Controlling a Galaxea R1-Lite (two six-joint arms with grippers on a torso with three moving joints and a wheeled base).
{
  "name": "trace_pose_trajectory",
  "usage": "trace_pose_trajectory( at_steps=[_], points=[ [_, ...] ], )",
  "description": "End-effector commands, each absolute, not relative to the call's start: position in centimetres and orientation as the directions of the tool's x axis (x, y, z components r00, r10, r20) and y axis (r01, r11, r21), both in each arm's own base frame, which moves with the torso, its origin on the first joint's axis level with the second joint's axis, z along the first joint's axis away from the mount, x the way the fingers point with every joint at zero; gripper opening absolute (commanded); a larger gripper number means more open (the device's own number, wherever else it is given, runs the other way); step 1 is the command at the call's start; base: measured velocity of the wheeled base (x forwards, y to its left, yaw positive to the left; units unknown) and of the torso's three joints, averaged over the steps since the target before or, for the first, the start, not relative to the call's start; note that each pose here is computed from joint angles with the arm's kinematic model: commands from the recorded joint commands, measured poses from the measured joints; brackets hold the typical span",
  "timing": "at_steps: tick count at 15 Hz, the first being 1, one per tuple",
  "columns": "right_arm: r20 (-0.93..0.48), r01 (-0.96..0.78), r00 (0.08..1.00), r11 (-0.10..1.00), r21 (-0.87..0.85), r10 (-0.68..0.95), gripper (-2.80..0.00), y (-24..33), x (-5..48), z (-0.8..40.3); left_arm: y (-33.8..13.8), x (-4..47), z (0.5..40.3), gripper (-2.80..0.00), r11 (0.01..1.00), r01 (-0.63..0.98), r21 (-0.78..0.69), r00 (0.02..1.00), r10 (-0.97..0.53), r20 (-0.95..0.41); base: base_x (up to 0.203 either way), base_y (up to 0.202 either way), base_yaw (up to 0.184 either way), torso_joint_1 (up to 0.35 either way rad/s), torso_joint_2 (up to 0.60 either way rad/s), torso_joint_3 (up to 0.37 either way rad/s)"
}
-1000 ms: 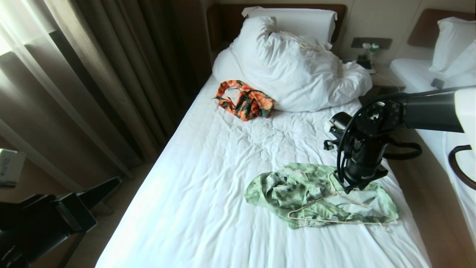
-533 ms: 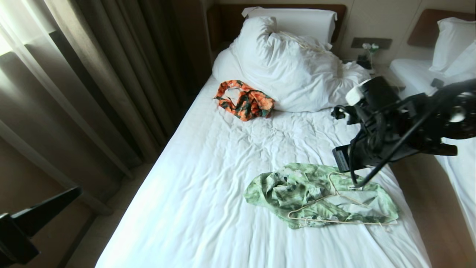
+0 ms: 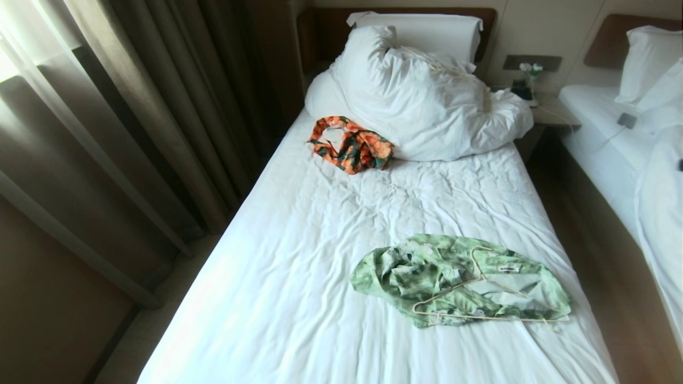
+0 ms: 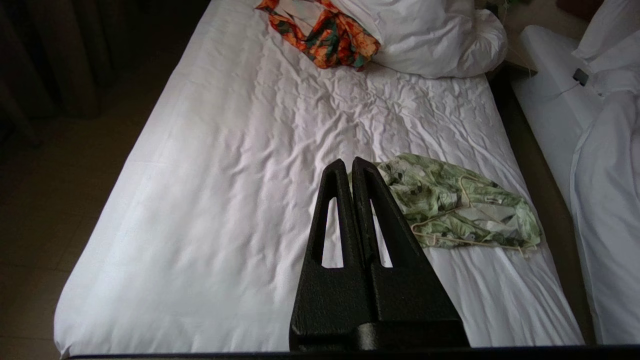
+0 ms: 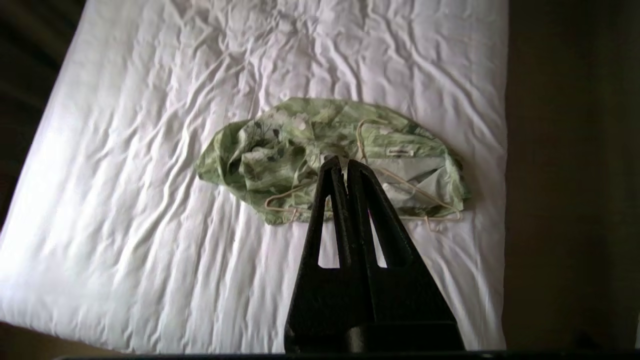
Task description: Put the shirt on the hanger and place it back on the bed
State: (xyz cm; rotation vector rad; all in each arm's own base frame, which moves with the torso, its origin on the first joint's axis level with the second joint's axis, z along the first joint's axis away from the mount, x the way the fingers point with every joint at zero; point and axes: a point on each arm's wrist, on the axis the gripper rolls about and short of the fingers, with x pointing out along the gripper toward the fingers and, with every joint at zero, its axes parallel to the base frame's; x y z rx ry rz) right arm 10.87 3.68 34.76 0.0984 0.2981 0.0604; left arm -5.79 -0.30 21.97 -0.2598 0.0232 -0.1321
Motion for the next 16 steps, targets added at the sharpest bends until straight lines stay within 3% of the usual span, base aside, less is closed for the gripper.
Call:
trace_pose_trajectory(
  at_steps=[1,5,8,11,13,16],
  points=[
    [-0.082,0.014,0.997,0.983,0.183,0.002,-2.80,0.0,2.2,36.0,-0.5,-7.4,20.7,-2.80,0.959,0.128,-0.253,0.992,-0.123,0.036,0.000,0.000,0.000,0.000,0.00,0.000],
    [-0.041,0.216,0.976,0.952,0.216,-0.212,-2.80,-0.8,-4.1,34.5,-0.4,-8.0,16.7,-2.80,0.968,0.145,-0.203,0.989,-0.140,0.040,0.000,0.000,0.000,0.000,0.00,0.000],
    [-0.011,0.068,0.998,0.971,0.230,-0.067,-2.80,0.0,-7.8,31.4,-0.4,-7.6,14.9,-2.80,0.978,0.134,-0.157,0.991,-0.133,0.019,0.000,0.000,0.000,0.000,0.00,0.000],
    [-0.042,0.003,0.999,0.974,0.227,0.007,-2.80,0.2,-9.1,27.2,-0.4,-7.2,14.3,-2.80,0.980,0.123,-0.154,0.992,-0.125,-0.004,0.000,0.000,0.000,0.000,0.00,0.000],
    [-0.041,-0.043,0.998,0.974,0.222,0.053,-2.80,0.2,-9.9,24.3,-0.4,-6.9,14.5,-2.80,0.982,0.132,-0.133,0.991,-0.125,0.053,0.000,0.000,0.000,0.000,0.00,0.000],
    [0.005,-0.074,0.997,0.980,0.182,0.074,-2.80,0.3,-9.6,20.5,-0.3,-5.7,13.3,-2.80,0.994,0.110,-0.025,0.993,-0.109,0.049,0.000,0.000,0.000,0.000,0.00,0.000]
  ],
)
